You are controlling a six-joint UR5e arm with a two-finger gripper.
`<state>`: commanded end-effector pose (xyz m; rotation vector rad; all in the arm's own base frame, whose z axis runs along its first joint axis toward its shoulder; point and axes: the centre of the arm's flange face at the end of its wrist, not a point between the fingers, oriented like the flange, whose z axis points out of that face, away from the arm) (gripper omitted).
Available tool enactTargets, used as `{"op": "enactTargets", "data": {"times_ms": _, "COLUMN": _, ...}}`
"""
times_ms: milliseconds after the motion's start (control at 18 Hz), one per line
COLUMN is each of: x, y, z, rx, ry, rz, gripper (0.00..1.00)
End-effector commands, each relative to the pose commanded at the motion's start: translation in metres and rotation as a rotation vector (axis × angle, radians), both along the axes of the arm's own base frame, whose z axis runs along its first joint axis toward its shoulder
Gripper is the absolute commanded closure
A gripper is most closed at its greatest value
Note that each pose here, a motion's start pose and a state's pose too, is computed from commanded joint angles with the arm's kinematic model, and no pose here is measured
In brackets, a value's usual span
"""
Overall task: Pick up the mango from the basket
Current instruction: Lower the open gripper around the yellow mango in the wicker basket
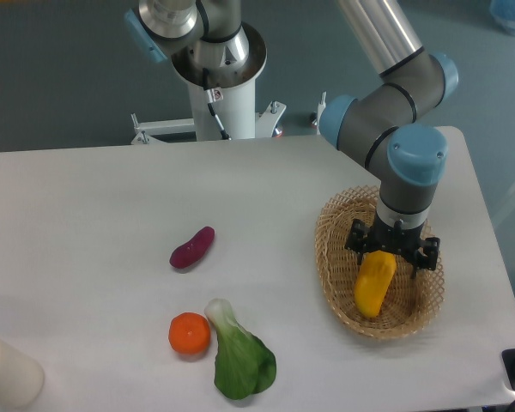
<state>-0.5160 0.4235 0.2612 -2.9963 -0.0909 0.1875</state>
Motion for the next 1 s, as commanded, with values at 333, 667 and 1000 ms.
{"op": "enactTargets", "data": {"times_ms": 333, "x": 0.005, "y": -0.002, "z": -0.006, "rx": -0.011, "ry": -0.003, "rz": -0.025, "gripper": 0.0}}
{"op": "enactTargets", "data": {"times_ms": 667, "x": 0.016, "y": -0.008, "z": -0.014, "rx": -0.023, "ry": -0.02, "rz": -0.043, "gripper": 0.0}}
{"op": "enactTargets", "data": {"times_ms": 1000, "x": 0.019, "y": -0.007, "z": -0.027, "rx": -0.028, "ry": -0.026, "rz": -0.046, "gripper": 0.0}}
